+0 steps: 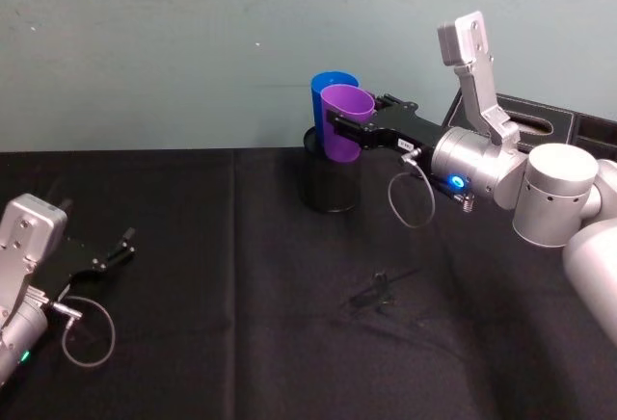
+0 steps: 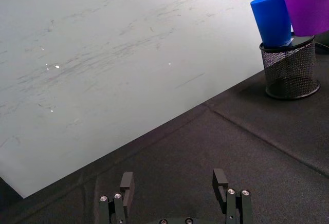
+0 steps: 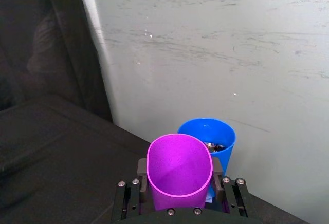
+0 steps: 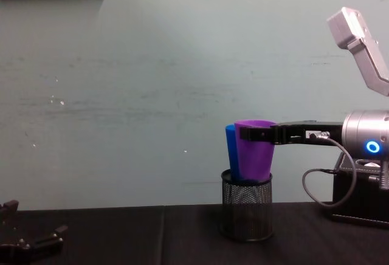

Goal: Pick up one cup with a gripper and tap it against the other cup.

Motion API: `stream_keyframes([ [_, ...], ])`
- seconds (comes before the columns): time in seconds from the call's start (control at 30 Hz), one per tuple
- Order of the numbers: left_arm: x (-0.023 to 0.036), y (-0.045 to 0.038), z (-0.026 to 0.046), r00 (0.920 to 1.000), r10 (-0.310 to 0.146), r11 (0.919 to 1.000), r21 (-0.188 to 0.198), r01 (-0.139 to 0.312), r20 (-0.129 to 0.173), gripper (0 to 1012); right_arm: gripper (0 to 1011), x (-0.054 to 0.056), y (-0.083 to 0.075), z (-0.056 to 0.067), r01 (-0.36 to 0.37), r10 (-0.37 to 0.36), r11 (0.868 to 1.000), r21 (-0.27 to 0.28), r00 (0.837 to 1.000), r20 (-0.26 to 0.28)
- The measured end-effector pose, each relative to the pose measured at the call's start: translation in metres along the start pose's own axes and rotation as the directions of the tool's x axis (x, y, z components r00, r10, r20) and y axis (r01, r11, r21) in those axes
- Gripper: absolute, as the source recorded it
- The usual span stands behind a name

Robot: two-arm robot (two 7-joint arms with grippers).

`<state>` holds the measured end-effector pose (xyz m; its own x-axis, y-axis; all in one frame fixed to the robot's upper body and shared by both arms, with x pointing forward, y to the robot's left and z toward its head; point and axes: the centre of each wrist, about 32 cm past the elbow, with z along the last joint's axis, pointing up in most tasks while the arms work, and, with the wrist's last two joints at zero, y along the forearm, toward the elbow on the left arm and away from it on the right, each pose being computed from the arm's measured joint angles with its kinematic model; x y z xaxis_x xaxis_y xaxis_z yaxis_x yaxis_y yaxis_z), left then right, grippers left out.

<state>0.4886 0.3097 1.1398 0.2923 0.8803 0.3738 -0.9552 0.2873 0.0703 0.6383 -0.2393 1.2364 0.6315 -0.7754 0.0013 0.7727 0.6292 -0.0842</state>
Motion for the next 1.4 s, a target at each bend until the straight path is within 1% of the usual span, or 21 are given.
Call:
stream_keyframes([
  [0.43,0.0,0.0,0.0,1.0,0.0,1.0,0.0,0.0,0.0,1000,707,0.0005,0.0027,0.0003,0.003,-0.003,1.0,0.003,1.0,-0.001],
  [0.83,0.0,0.0,0.0,1.0,0.0,1.0,0.0,0.0,0.0,1000,707,-0.0001,0.0072,0.0036,0.005,-0.005,1.0,0.009,1.0,0.002],
  [1.4,0.0,0.0,0.0,1.0,0.0,1.0,0.0,0.0,0.0,1000,707,0.0025,0.0096,0.0023,0.005,-0.005,1.0,0.007,1.0,-0.005],
])
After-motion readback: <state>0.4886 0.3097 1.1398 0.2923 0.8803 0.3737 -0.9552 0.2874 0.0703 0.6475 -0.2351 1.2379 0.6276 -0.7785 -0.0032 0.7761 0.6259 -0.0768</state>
